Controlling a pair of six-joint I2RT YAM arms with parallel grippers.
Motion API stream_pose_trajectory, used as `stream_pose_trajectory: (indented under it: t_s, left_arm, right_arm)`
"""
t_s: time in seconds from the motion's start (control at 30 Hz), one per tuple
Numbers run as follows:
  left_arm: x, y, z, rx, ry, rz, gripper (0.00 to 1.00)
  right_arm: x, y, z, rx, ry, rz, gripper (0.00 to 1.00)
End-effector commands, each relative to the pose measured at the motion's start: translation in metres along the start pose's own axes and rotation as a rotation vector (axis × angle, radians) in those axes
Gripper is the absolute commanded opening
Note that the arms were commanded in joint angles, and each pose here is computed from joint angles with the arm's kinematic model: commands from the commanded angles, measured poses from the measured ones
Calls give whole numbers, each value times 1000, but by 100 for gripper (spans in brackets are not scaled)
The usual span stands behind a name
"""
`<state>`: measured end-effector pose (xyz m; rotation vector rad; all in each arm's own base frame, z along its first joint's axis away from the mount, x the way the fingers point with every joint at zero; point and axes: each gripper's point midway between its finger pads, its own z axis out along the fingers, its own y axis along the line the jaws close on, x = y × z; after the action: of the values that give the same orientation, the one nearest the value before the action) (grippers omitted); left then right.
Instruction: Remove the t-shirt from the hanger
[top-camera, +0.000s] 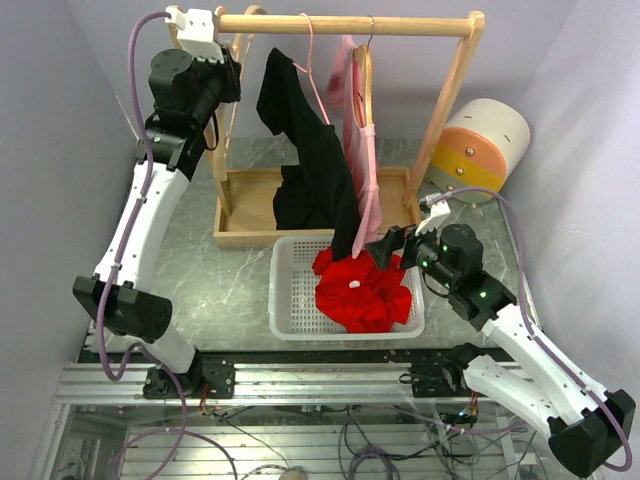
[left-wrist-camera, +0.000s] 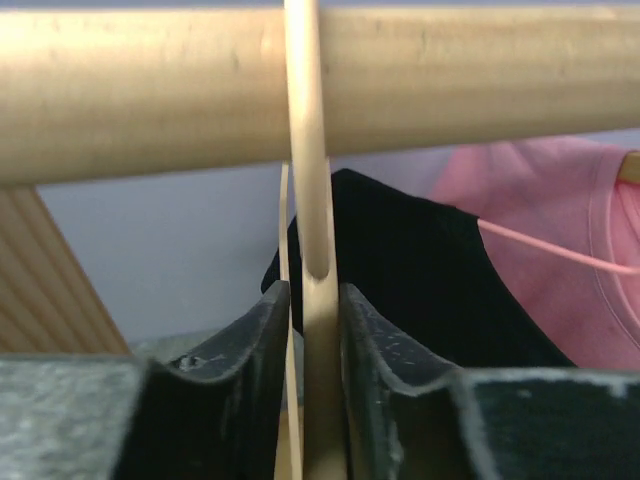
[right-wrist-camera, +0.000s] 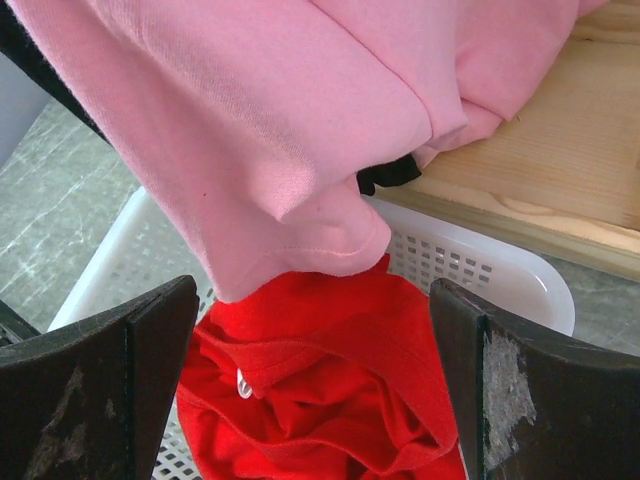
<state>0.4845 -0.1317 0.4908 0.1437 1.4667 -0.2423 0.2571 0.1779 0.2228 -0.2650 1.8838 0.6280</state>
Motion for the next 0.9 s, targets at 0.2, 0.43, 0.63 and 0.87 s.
stream_pose_trajectory:
  t_s: [0.2, 0.43, 0.63, 0.87]
  left_arm:
    - [-26, 5, -50, -23, -33, -34, 75]
    - [-64, 16, -93, -85, -117, -36, 87]
    - [-104, 8, -132, -48, -199, -49, 92]
    - [-142, -72, -154, 208, -286, -35, 89]
  right_arm:
    - [-9, -2, -4, 21, -34, -5, 100]
    - [-21, -10, -4, 77, -53, -21, 100]
    - [-31, -27, -7, 186, -88, -5, 100]
    - [-44, -36, -12, 253, -117, 5, 100]
